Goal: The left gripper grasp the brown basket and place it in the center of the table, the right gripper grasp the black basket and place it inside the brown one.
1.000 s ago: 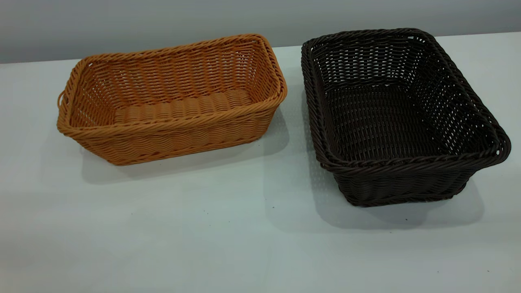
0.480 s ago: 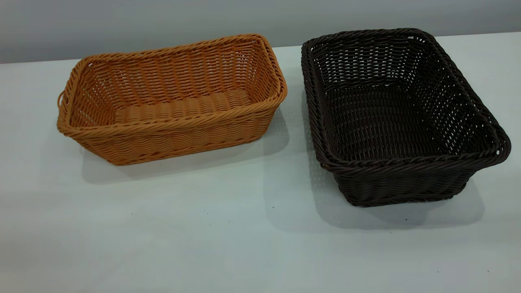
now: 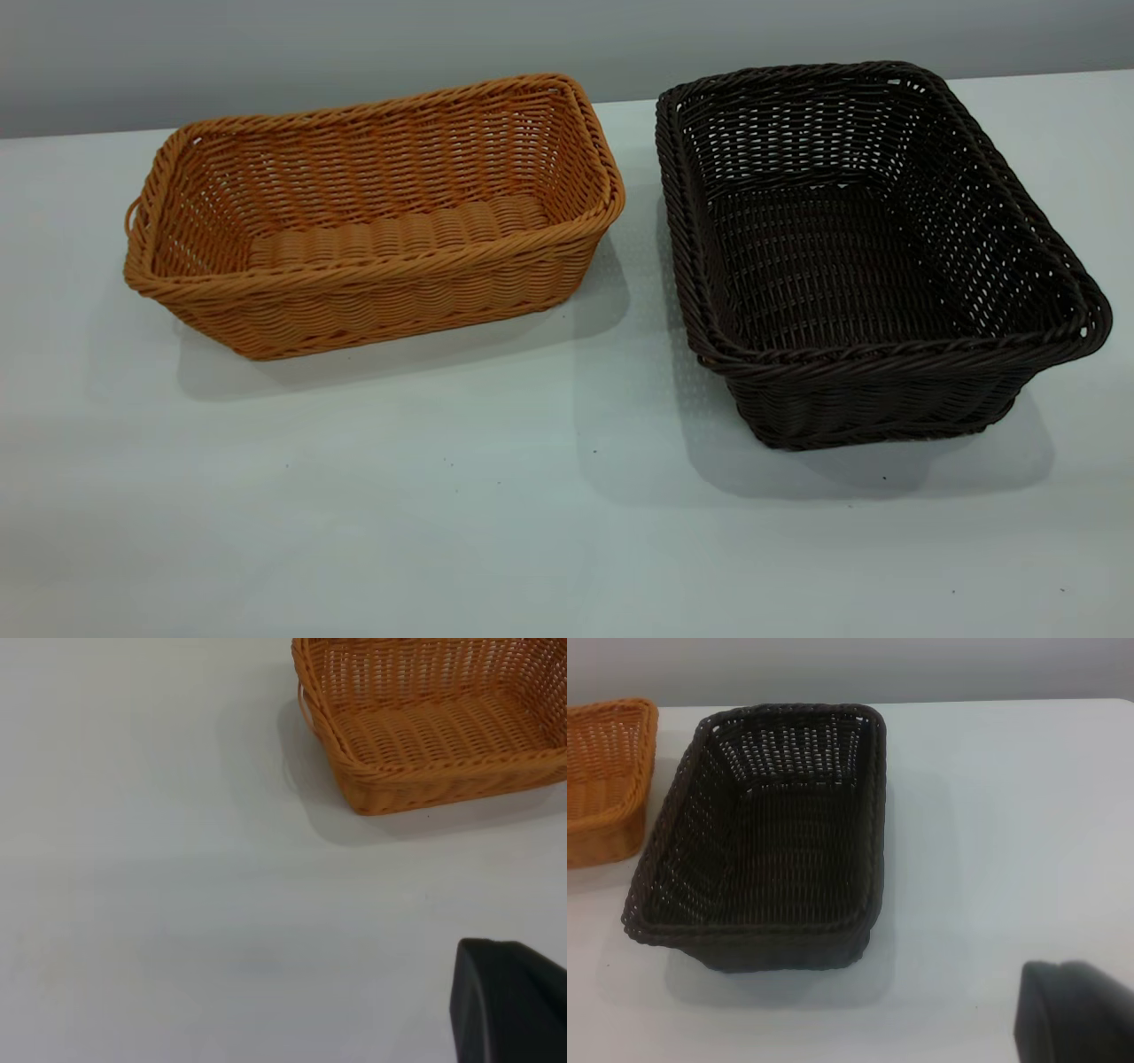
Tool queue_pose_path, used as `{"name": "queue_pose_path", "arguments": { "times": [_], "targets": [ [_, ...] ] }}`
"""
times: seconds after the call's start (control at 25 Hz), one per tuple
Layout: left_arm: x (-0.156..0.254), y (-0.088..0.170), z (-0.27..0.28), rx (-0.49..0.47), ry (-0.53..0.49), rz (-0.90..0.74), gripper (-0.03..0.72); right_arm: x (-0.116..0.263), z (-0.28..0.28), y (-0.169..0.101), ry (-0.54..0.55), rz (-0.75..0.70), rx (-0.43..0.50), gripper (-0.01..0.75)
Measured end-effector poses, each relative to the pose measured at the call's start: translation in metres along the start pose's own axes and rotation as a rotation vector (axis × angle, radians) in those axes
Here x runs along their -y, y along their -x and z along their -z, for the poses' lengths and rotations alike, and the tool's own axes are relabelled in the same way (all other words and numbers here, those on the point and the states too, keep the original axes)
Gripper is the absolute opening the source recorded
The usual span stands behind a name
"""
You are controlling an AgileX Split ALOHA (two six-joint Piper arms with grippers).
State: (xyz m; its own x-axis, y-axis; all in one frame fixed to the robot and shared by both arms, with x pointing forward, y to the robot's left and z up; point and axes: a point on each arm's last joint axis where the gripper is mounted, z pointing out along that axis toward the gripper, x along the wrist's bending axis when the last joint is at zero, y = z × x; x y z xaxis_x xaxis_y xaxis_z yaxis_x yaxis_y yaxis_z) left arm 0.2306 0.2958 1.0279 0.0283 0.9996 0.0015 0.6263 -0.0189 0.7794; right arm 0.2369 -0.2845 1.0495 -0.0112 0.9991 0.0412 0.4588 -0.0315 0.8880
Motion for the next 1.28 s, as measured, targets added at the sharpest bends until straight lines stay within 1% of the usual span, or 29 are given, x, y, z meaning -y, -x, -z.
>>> {"name": "queue_pose_path", "arguments": {
  "times": [0.4,0.76,0.88,0.96,1.04,1.12,1.2,1.28],
  "targets": [
    [0.000,0.000,0.000,0.000,0.000,-0.001,-0.001,0.000,0.000,0.000,0.003,-0.001,-0.001,0.003],
    [-0.001,0.000,0.000,-0.001,0.015,-0.002,-0.001,-0.001,0.000,-0.002,0.010,-0.016,-0.026,0.003],
    [-0.006,0.000,0.004,-0.004,0.051,-0.024,-0.001,-0.003,0.002,-0.004,0.025,-0.021,-0.040,0.003],
    [-0.016,0.000,0.009,-0.007,0.087,-0.050,-0.001,-0.008,0.005,-0.006,0.060,-0.022,-0.061,0.008],
    [-0.029,-0.001,0.013,-0.011,0.104,-0.097,-0.001,-0.013,0.008,-0.008,0.067,-0.006,-0.079,0.026],
    [-0.045,-0.001,0.015,-0.007,0.092,-0.145,-0.001,-0.019,0.004,-0.007,0.036,0.018,-0.082,0.060],
    [-0.062,0.000,0.015,0.013,0.064,-0.205,0.007,-0.029,-0.003,-0.007,-0.005,0.024,-0.097,0.110],
    [-0.084,0.001,0.011,0.042,0.051,-0.277,0.046,-0.041,-0.012,-0.006,-0.022,0.008,-0.101,0.176]
  ]
}}
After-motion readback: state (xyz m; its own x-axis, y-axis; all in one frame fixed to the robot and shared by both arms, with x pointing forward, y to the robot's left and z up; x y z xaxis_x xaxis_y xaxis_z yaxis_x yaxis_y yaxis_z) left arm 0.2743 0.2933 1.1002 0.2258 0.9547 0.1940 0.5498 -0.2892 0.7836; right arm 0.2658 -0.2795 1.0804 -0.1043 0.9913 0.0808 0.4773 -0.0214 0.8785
